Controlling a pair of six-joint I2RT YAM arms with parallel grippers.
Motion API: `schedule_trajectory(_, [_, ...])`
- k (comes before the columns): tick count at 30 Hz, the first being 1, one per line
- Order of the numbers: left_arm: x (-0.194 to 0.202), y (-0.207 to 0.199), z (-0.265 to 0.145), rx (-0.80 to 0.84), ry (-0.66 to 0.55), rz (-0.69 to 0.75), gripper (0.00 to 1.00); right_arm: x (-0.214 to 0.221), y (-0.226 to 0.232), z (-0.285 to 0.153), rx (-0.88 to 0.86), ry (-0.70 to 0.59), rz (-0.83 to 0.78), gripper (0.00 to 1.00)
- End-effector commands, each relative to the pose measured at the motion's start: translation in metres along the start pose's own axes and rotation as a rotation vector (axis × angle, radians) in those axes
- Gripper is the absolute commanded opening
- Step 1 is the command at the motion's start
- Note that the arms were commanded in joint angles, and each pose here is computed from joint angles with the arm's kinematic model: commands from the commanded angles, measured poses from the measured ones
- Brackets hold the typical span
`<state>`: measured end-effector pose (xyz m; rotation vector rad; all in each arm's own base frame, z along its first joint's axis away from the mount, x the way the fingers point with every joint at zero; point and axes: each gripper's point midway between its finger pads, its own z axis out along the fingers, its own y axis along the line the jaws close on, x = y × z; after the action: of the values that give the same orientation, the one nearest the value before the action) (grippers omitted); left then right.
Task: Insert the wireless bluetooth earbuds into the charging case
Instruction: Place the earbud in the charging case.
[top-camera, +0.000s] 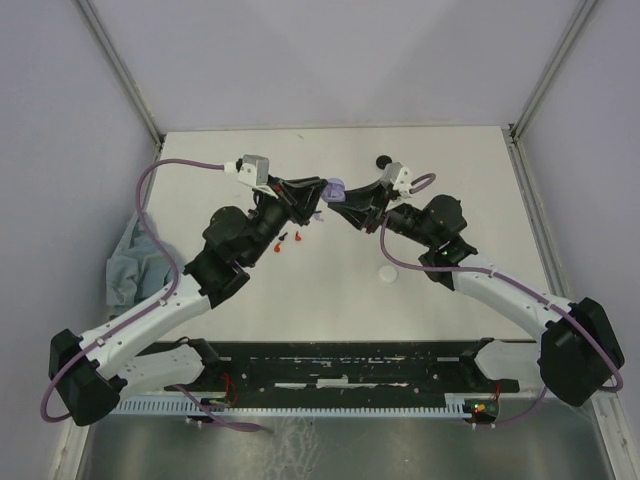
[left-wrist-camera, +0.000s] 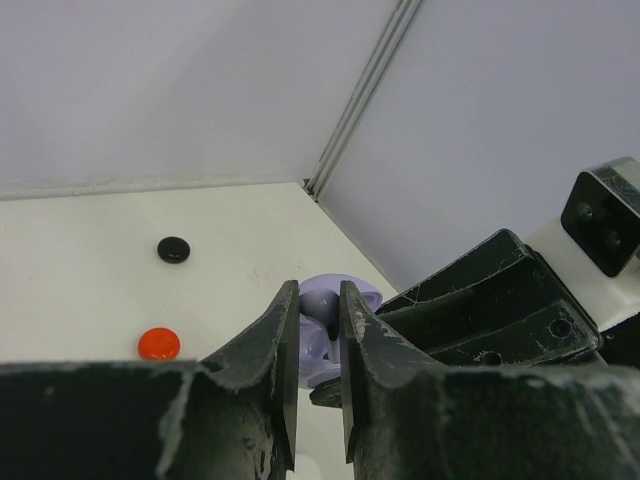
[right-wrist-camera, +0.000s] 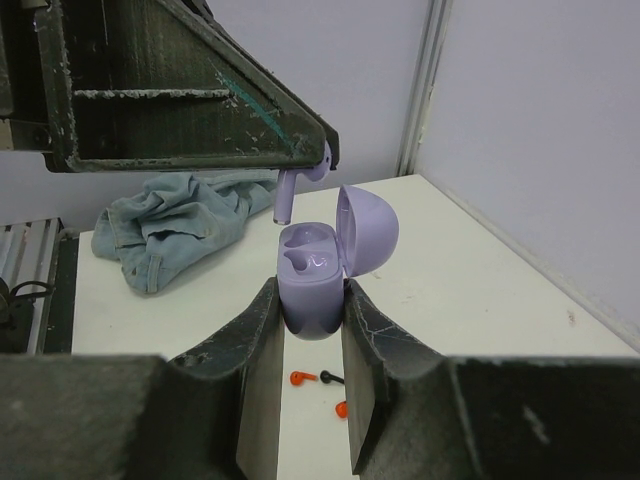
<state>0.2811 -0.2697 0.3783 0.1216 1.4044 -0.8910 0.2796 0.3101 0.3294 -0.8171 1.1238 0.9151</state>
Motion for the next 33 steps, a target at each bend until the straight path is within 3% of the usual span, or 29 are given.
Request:
schedule_trajectory(1, [-0.024, -0.008, 0.005, 0.019, -0.089, 0.026, 0.12, -0.040, 0.004, 0.001, -0.007, -0.104, -0.047, 0.08])
schedule_trajectory(15, [0.002, -0.007, 0.011, 0.025, -0.049, 0.045, 0.12, -0.042, 0.003, -0.001, 0.006, -0.111, -0.053, 0.08])
schedule_trajectory(30, [0.033, -0.009, 0.002, 0.015, 0.035, 0.068, 0.24, -0.036, -0.011, 0.000, 0.071, -0.106, -0.071, 0.06])
schedule_trajectory(33, [0.033, -0.007, 0.001, -0.002, 0.035, 0.064, 0.31, -0.033, -0.013, 0.000, 0.084, -0.099, -0.074, 0.06])
